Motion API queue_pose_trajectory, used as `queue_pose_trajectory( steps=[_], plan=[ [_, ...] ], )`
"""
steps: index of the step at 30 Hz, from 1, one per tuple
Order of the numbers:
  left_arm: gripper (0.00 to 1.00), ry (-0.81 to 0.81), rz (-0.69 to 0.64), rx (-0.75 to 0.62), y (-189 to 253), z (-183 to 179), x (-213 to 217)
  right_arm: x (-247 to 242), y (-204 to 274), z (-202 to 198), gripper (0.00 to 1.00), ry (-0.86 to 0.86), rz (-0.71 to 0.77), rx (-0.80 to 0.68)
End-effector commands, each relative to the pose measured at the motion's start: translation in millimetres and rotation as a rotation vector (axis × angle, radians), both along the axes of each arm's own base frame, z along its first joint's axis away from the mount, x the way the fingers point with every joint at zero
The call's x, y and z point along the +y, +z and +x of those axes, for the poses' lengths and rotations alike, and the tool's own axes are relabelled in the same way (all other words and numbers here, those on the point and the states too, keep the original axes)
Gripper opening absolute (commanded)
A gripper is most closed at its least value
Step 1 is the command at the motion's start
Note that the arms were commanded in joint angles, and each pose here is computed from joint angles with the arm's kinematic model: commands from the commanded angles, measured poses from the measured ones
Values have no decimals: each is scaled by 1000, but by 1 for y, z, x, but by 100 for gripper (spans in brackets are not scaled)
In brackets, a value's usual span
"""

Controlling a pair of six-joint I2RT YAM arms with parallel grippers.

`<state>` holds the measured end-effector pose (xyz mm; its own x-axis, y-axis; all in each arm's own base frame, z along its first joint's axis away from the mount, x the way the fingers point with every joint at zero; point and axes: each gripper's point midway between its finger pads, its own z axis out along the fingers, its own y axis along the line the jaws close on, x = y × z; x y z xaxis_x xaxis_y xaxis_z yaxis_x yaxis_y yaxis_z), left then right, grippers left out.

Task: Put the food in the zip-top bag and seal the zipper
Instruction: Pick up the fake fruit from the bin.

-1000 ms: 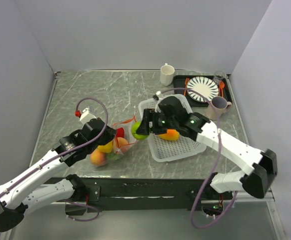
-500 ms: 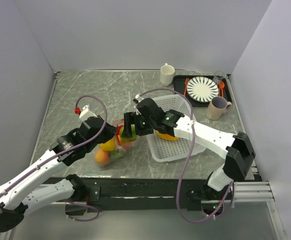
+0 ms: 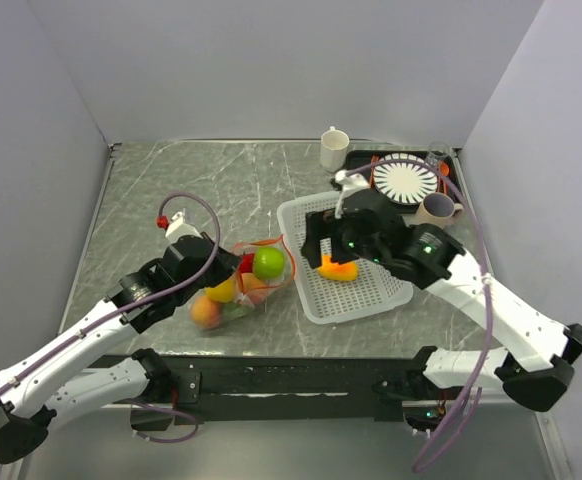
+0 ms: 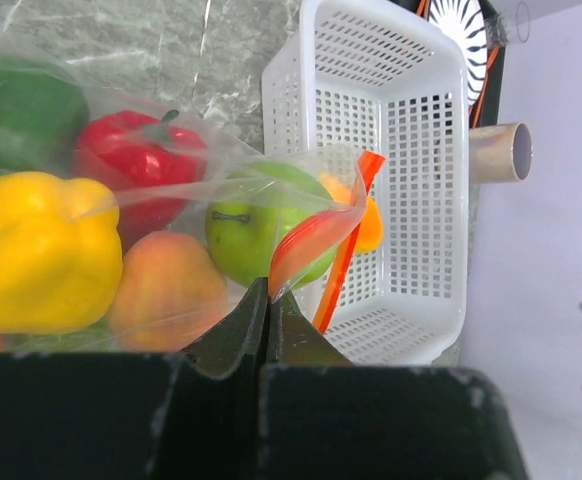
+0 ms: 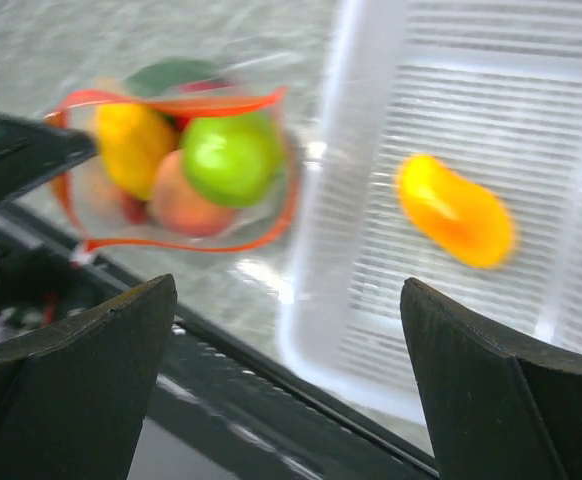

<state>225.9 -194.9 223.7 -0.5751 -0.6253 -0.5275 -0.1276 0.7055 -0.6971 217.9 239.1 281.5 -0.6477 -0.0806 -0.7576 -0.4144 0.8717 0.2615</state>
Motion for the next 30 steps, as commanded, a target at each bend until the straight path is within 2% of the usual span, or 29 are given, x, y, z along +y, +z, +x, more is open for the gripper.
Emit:
queue_pose_trajectory(
  steps=[1,5,10,16,19,24,28,30],
  plan=[
    [1,-24,-43,-57,17,7,-10,-48,13,2,100,-98,-118,-58],
    [1,-35,-48,-117,42,10,-10,-72,0,6,100,-169,-171,-33],
    [1,-52,-12,-107,55,9,-10,-94,-12,10,100,-239,-226,10],
    [1,2,-81,-195,95,7,5,-110,-20,25,100,-304,-185,15],
    [1,32,-69,-236,109,7,16,-113,-45,32,100,-310,-206,80],
    [1,126,-9,-220,97,15,33,-86,-55,48,100,-297,-124,179],
    [1,129,20,-228,98,17,35,-55,-87,68,100,-268,-84,263],
    [1,143,55,-212,94,19,38,-49,-112,78,100,-273,-126,319]
  ],
)
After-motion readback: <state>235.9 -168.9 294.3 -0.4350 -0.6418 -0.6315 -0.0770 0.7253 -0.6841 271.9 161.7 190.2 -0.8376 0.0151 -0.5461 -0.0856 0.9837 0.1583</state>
